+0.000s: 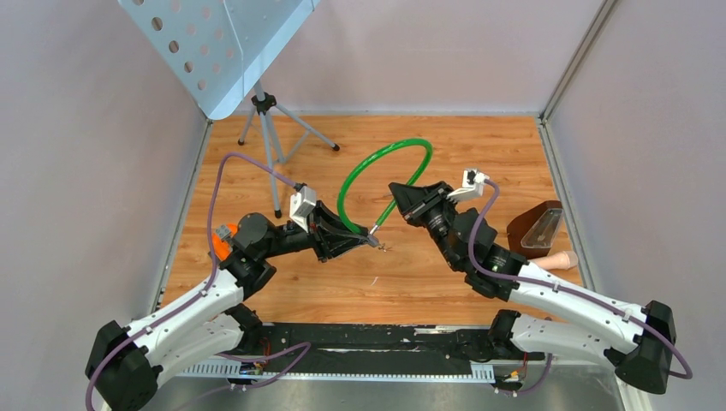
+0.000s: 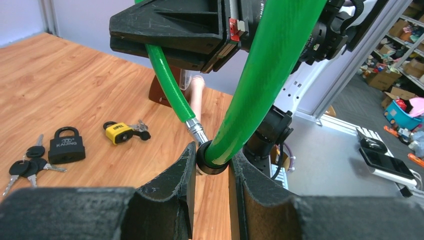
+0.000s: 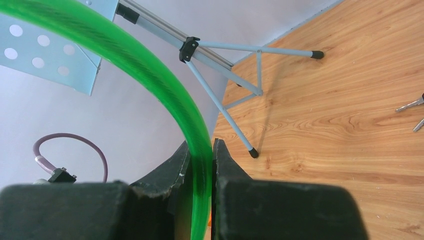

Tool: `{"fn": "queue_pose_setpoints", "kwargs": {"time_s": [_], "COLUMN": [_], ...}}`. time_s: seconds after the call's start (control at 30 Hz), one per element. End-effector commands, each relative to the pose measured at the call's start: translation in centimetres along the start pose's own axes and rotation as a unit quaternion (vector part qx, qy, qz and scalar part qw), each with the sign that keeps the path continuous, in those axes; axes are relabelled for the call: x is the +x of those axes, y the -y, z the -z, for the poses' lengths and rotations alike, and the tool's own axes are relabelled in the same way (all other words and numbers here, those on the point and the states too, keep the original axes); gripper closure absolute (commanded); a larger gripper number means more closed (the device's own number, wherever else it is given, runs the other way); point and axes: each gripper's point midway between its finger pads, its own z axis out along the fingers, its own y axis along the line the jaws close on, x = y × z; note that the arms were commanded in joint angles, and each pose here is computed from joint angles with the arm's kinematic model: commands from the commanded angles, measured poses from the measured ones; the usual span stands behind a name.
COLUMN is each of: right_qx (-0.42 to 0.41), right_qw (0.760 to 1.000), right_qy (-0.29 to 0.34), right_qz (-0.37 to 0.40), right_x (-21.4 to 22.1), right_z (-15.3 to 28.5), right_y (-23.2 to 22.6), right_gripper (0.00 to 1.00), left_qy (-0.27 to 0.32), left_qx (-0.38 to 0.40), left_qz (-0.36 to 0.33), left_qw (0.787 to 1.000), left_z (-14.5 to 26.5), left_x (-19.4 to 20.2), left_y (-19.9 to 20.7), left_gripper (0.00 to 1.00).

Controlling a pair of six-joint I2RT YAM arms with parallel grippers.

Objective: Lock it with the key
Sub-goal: Lock the lock.

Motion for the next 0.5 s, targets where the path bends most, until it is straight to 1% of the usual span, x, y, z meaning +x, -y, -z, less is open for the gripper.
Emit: {"fn": "queue_pose_setpoints", "kwargs": {"time_s": [0.0,0.3,0.47], "right_qx": [-0.066,-0.065,-0.073], "right_qw": [0.995,0.996,0.993], "right_qy": [0.014,-0.056,-0.089], "right_qz": [-0.068,-0.040,-0.018], "right_x": [-2.4,2.3,4.8], "right_z": [1.0,0.5,0.9], "right_y": [-4.7,-3.9,-4.6], "right_gripper": [1.00,1.00,1.00], "left_qy": [0.018,0.061,0.087], "left_qx": [-0.017,-0.040,-0.082], "left_qz": [-0.016,-0.031,-0.033], "left_qw": [1.000,0.997,0.992], "left_z": [-0.2,-0.6,-0.6], "left_x": [-1.7,-3.8,-4.5], "left_y": [-0.4,-1.2,-2.9], "left_gripper": [1.00,1.00,1.00]}}
